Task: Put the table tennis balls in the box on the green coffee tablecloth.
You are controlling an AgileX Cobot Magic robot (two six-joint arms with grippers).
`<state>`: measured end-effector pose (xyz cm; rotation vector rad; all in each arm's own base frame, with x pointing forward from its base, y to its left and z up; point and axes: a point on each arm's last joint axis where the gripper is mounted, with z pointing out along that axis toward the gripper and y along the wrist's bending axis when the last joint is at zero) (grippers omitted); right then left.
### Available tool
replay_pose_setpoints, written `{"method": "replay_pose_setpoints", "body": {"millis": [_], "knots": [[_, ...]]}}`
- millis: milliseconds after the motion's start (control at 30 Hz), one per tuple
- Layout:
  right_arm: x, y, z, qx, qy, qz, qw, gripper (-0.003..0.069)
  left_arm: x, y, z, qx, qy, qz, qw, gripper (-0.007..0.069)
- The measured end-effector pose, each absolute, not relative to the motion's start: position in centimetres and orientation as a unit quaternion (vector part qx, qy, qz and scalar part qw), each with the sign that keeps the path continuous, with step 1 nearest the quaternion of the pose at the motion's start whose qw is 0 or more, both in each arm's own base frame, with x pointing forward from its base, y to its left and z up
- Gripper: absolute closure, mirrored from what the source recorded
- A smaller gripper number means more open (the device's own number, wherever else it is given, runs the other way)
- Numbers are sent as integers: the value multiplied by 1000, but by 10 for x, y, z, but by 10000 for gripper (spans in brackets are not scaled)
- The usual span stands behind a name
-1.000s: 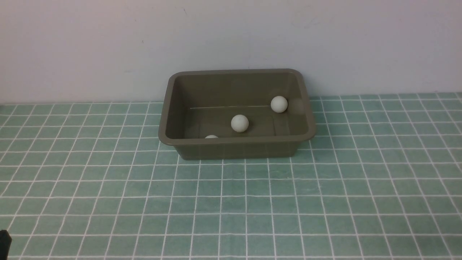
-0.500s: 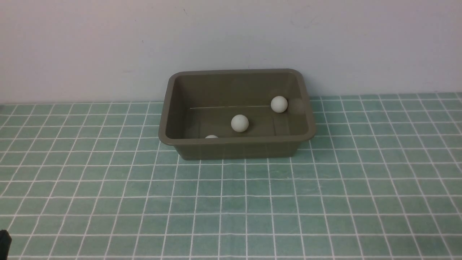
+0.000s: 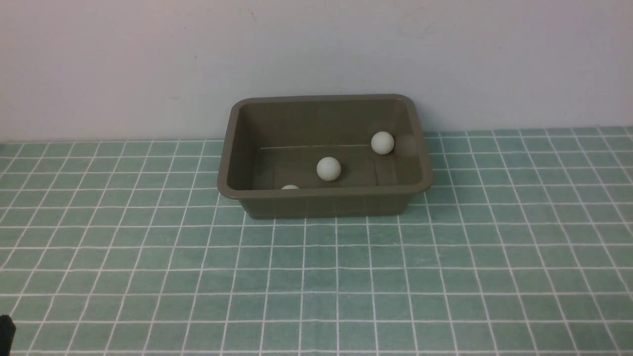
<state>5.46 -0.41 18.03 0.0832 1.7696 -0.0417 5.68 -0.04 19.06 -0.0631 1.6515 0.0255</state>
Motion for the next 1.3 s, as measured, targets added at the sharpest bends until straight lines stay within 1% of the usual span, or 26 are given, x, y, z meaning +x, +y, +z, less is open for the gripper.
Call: {"method": "replay_pose_setpoints", "body": {"millis": [167,1300], "knots": [[55,-4,180,49,773,-8,633,666,57,0,191,-28,735,11,678,629],[55,-4,180,50,773,-7,633,666,57,-2,189,-20,741,3,671,629]]}}
